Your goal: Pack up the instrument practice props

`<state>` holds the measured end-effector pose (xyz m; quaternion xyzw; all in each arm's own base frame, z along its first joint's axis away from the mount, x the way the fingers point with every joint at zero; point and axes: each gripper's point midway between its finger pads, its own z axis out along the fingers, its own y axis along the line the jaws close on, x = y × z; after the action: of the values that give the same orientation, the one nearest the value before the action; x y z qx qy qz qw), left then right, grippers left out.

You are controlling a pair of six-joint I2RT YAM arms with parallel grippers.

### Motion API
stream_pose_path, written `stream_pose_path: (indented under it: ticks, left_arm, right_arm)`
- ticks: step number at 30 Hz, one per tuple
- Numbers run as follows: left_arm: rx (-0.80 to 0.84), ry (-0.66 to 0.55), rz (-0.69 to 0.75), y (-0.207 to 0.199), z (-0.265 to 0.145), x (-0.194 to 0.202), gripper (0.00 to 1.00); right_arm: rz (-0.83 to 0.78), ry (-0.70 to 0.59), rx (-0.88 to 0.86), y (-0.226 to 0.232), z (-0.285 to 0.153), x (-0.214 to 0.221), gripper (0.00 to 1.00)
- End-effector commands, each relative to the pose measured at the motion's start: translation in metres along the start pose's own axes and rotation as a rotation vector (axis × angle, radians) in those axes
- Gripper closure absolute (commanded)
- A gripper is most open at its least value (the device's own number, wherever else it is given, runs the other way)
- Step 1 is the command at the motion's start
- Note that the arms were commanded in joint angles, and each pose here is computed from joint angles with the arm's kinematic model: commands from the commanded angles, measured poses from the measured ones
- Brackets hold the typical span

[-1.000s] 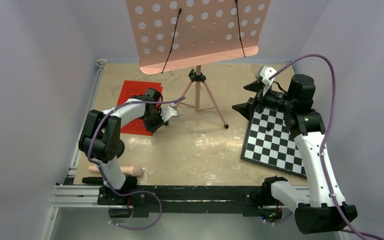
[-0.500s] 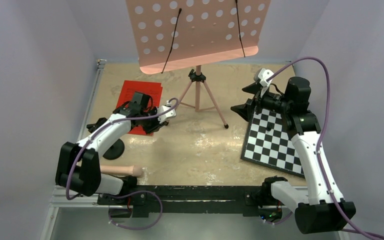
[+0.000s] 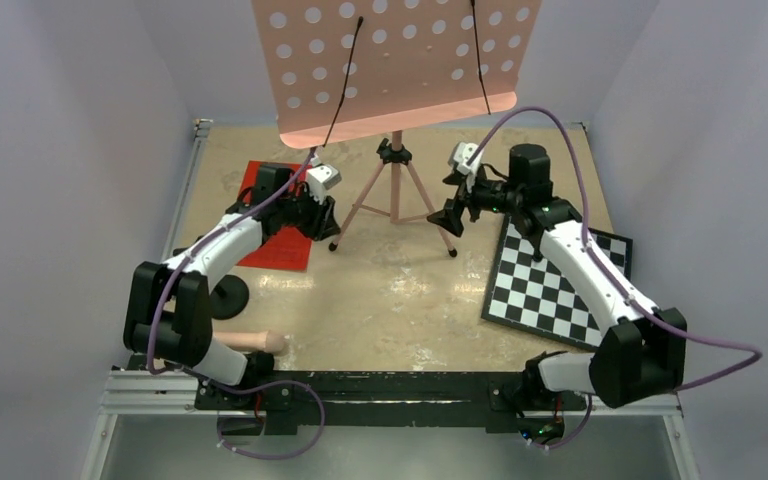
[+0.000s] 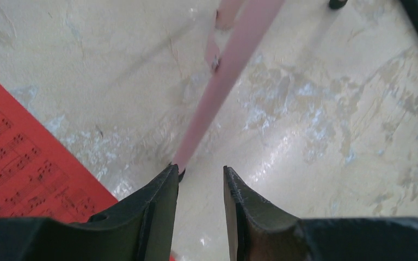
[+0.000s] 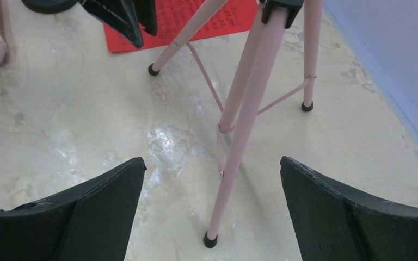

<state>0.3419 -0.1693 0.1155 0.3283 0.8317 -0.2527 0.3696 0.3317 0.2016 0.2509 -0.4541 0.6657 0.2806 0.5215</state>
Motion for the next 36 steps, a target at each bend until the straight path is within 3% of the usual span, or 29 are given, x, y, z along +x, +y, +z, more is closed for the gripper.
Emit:
stream_pose_path:
  ticks: [1, 7, 16, 26, 31, 36]
  left_arm:
    - [0.042, -0.183, -0.103, 0.006, 0.008, -0.059, 0.59]
    - [0.055, -0.28, -0.253, 0.015, 0.011, -0.087, 0.59]
    - [-0.02, -0.241, -0.33, 0.04, 0.039, -0.091, 0.61]
    - [0.137, -0.085, -0.319, -0.008, 0.041, -0.059, 0.65]
    - [0.227, -0.024, -0.254, -0.035, 0.043, -0.036, 0.66]
    - [0.28, 0.027, -0.151, -0.054, 0.039, -0.032, 0.65]
  right_arm:
    - [-0.251, 0.014, 0.055, -0.029, 0.018, -0.009, 0.01]
    - [-0.299, 0.065, 0.063, -0.053, 0.035, -0.003, 0.01]
    - [-0.344, 0.155, 0.046, -0.072, 0.053, 0.0, 0.01]
    - [-0.339, 0.304, 0.069, -0.088, 0.049, 0.01, 0.01]
    - [-0.354, 0.307, 0.104, -0.094, 0.05, 0.026, 0.01]
    - [-0.327, 0.266, 0.052, -0.062, 0.034, 0.025, 0.01]
